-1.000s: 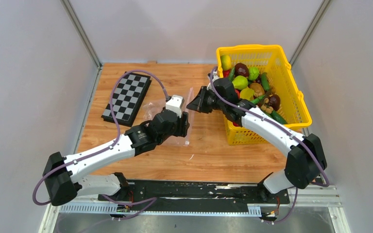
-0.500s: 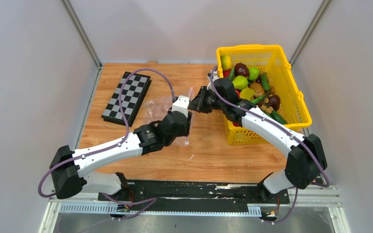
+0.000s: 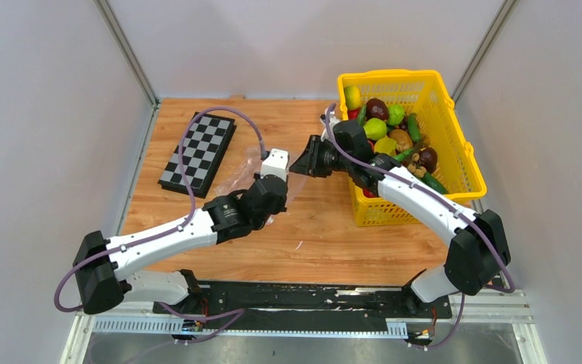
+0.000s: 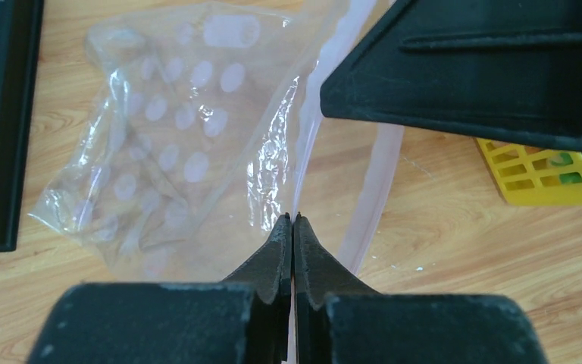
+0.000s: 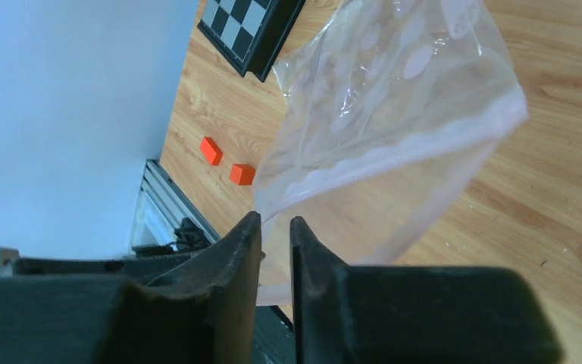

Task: Place the food in the zip-top bag and seal the zipper
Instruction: Pick up the zipper food storage bag at the center of the board, then open the zipper of the food storage bag.

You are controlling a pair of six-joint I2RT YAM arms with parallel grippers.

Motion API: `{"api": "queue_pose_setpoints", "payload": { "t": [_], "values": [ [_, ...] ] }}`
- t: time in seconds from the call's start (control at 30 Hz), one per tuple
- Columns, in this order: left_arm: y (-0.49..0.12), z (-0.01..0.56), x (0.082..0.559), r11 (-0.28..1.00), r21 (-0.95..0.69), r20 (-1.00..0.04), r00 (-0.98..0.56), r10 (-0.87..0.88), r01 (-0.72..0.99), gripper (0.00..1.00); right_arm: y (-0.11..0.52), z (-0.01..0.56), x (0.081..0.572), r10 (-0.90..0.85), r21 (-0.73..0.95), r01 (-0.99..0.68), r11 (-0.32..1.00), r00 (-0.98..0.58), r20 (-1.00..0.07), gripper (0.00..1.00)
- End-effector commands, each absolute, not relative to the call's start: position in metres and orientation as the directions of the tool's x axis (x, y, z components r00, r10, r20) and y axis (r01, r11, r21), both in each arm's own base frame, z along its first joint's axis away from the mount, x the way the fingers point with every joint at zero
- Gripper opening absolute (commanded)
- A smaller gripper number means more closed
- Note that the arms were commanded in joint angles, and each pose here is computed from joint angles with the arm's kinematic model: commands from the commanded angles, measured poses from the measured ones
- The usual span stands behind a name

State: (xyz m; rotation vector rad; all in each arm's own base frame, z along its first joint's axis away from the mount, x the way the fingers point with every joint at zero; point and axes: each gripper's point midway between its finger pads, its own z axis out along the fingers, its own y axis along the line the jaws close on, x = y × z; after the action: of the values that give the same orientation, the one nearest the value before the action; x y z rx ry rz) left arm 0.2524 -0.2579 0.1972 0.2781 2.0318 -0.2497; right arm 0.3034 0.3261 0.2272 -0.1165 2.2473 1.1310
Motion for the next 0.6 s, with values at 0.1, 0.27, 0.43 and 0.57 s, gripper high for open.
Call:
{"api": "queue_pose_setpoints", "payload": {
  "t": [0.1, 0.27, 0.43, 0.57],
  "values": [
    [-0.241, 0.222, 0.255, 0.967, -0.089, -0.922, -0.386, 0.011, 0.240, 0.00, 0.324, 0.285, 0.281, 0.086, 0.632, -0.560, 0.535, -0.708, -0.701, 0.41],
    [-0.241, 0.229, 0.253, 0.964, -0.118, -0.924, -0.383, -0.018, 0.239, 0.00, 0.303, 0.270, 0.279, 0.129, 0.617, -0.478, 0.625, -0.717, -0.686, 0.43],
    [-0.242, 0.238, 0.251, 0.955, -0.149, -0.926, -0.374, -0.045, 0.256, 0.00, 0.304, 0.239, 0.286, 0.206, 0.671, -0.373, 0.641, -0.759, -0.618, 0.42],
    [-0.246, 0.239, 0.248, 0.946, -0.161, -0.923, -0.382, -0.043, 0.282, 0.00, 0.319, 0.234, 0.293, 0.211, 0.705, -0.365, 0.608, -0.782, -0.587, 0.42]
  ]
}}
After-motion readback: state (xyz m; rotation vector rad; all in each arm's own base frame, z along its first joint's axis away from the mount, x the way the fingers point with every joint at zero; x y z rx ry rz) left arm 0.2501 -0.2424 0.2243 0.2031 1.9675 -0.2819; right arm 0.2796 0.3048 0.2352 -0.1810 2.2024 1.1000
